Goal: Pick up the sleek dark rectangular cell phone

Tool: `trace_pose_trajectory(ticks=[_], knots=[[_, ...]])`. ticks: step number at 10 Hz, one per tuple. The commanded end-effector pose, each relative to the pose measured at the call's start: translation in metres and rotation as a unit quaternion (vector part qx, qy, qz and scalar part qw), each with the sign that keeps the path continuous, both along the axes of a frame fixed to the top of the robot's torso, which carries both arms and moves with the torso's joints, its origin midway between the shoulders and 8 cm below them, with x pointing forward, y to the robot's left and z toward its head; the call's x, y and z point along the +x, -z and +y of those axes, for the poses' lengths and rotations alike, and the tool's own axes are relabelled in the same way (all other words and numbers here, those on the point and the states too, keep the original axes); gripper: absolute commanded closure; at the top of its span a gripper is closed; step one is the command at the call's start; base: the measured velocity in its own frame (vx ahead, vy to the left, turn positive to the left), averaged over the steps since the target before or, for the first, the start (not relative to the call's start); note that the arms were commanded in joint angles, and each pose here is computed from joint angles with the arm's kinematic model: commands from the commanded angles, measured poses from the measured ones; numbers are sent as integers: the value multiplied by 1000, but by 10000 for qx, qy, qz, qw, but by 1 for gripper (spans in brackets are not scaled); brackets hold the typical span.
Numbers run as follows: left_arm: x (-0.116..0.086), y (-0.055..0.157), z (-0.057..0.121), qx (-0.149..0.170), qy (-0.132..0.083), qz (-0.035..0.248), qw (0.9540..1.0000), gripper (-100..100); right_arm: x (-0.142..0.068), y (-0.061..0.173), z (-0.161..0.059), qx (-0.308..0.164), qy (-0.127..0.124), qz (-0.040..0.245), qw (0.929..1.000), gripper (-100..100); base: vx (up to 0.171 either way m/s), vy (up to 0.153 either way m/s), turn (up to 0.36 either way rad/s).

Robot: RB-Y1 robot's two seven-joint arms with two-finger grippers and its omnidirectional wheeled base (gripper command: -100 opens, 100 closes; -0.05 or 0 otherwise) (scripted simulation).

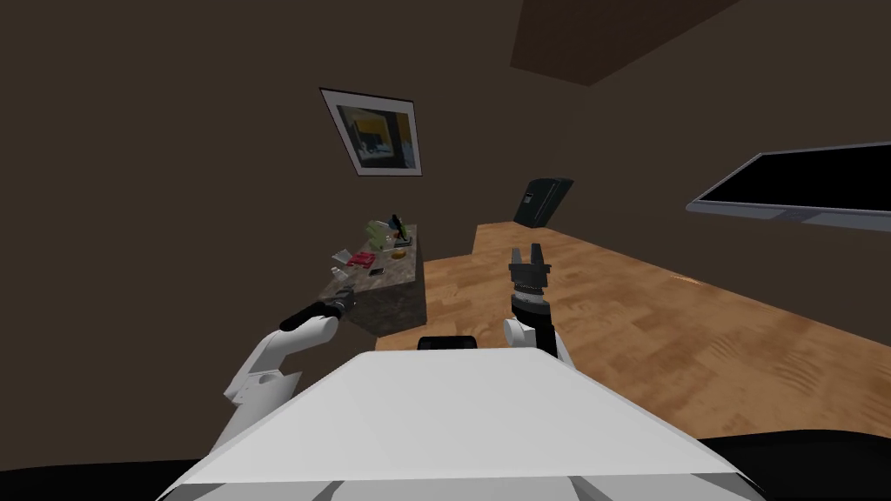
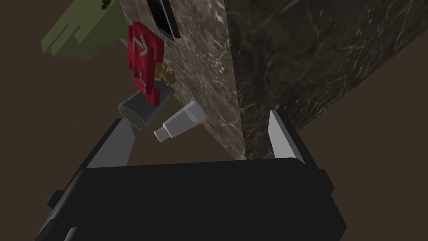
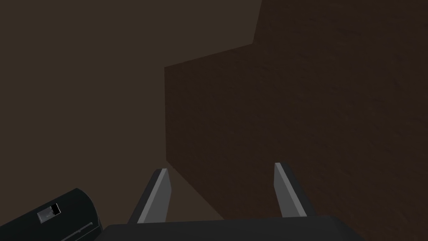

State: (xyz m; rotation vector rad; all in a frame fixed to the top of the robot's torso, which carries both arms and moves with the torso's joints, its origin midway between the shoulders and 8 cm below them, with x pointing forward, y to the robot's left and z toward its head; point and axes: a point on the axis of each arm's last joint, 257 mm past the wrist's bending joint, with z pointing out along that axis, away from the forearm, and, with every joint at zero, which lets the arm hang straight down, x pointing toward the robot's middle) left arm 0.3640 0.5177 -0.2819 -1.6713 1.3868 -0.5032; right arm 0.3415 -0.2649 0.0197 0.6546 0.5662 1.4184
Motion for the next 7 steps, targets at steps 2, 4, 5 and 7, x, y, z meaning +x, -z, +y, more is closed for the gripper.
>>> trace_pose_trajectory(ticks=[2, 4, 5, 7], knots=[[-15, 12, 15, -67, -158, 382, 9991, -100, 0, 0, 0, 0, 0, 0, 10000, 0, 61, -73, 7], [-25, 16, 30, -88, -286, 614, 9977, -100, 0, 0, 0, 0, 0, 0, 10000, 0, 56, -54, 3], [-29, 21, 30, -135, -306, 733, 9967, -100, 0, 0, 0, 0, 0, 1, 10000, 0, 84, -68, 12], [-40, 25, 44, -158, -428, 955, 9944, -100, 0, 0, 0, 0, 0, 0, 10000, 0, 53, -40, 1]])
